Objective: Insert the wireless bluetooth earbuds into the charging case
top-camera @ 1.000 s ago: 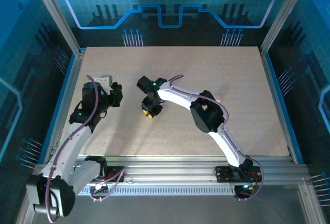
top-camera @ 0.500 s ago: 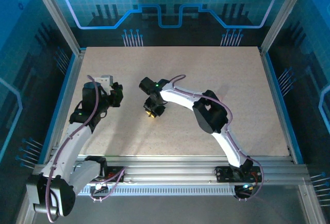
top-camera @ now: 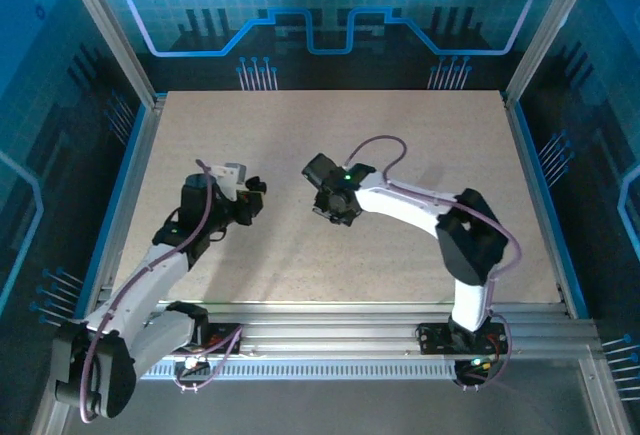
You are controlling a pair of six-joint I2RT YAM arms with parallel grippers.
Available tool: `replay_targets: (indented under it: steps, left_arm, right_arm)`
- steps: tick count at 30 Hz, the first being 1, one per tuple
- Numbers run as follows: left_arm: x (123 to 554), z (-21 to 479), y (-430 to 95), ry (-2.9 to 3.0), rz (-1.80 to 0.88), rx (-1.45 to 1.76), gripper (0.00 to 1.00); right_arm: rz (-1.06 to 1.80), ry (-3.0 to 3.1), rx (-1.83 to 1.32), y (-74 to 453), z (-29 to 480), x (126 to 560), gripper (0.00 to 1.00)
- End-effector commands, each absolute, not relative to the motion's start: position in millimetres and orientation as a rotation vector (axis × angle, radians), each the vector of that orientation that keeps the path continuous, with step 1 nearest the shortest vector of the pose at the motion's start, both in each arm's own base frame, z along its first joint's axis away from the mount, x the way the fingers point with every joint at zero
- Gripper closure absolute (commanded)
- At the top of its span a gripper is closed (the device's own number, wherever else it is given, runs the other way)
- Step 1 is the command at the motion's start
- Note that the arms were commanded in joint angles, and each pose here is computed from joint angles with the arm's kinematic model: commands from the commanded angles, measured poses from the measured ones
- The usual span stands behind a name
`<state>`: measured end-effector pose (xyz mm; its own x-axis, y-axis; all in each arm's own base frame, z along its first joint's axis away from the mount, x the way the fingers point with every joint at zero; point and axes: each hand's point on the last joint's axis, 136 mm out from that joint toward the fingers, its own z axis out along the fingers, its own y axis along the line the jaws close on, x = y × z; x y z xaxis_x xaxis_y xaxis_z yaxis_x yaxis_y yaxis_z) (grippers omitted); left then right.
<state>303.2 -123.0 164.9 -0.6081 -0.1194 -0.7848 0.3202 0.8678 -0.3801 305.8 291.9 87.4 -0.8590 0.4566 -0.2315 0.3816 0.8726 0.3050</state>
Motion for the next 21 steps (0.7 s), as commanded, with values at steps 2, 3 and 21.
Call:
replay_targets:
  steps: [2,3,21]
  left_arm:
    - [294,184,-161,2.007,-0.697,0.355,0.85]
    - [291,184,-167,1.994,-0.71,0.38,0.85]
    - [233,163,-240,1.79,-0.78,0.864,0.86]
  right_arm:
    - [0.38,2.548,0.45,267,115,329,0.82]
    - [0.393,2.52,0.42,264,119,331,0.83]
    - [0.516,2.122,-0.295,257,209,314,0.8]
